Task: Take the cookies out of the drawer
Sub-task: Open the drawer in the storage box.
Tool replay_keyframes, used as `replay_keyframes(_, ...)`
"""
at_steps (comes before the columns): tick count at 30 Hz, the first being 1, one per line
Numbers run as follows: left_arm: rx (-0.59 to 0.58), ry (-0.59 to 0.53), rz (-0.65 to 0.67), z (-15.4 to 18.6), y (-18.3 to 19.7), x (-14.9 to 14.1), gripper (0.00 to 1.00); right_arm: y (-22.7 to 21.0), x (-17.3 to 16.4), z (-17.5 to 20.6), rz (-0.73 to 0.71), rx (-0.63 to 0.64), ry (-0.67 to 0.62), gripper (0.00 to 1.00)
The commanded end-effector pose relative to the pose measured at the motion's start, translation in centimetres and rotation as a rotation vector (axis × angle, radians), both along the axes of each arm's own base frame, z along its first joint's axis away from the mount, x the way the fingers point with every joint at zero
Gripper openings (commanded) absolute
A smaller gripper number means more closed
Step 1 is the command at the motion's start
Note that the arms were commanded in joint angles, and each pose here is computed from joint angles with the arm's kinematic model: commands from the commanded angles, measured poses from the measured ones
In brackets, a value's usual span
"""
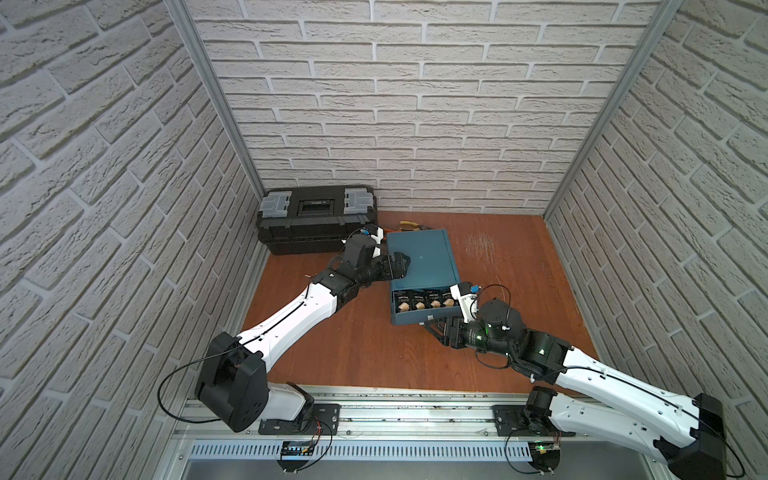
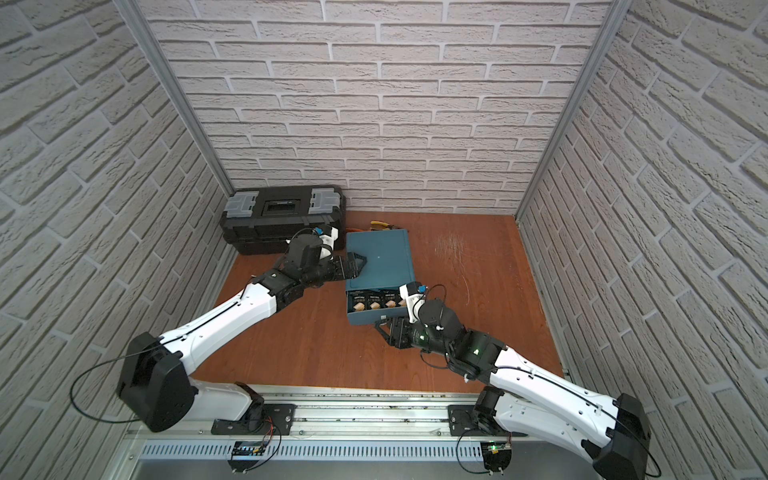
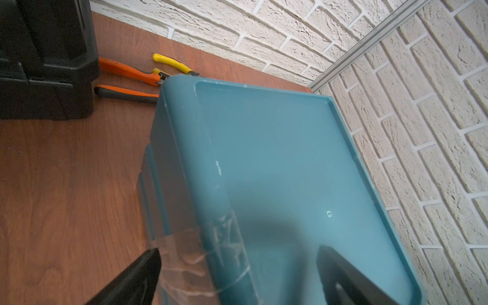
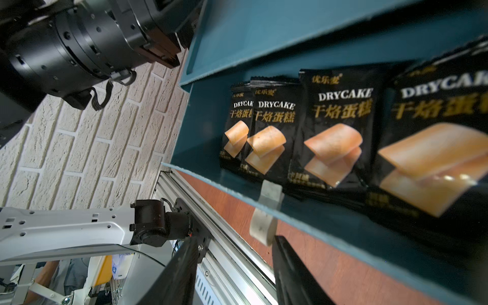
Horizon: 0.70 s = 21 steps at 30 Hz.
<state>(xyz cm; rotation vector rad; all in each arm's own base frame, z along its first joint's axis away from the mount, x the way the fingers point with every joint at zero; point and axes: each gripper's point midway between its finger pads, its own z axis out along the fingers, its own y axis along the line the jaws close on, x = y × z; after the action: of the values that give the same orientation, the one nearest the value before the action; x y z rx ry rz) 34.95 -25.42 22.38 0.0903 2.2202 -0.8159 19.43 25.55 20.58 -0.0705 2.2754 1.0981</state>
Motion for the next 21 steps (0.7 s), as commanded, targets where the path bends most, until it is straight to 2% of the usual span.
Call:
replay_keyframes(1,-0.019,-0.014,-0.001,0.1,-0.2,0.4,0.98,0.0,0.9,0.5,-0.038,0.011,-0.040,0.49)
replay_keyframes(11,-0.020,-0.014,-0.009,0.0,-0.5,0.3,0.98,0.5,2.0,-0.3,-0.077,0.012,-0.032,0.42)
replay_keyframes(14,-0.020,-0.013,-0.013,-0.1,-0.6,0.2,0.98,0.3,2.2,-0.4,-0.092,0.001,-0.034,0.33)
replay_keyframes(18,-0.024,-0.012,-0.014,0.0,-0.7,0.1,0.98,-0.1,2.2,-0.6,-0.102,-0.027,-0.021,0.15)
replay_keyframes(21,-0.025,-0.014,-0.015,0.0,-0.7,0.1,0.98,-0.6,1.9,-0.9,-0.109,-0.044,-0.005,0.08)
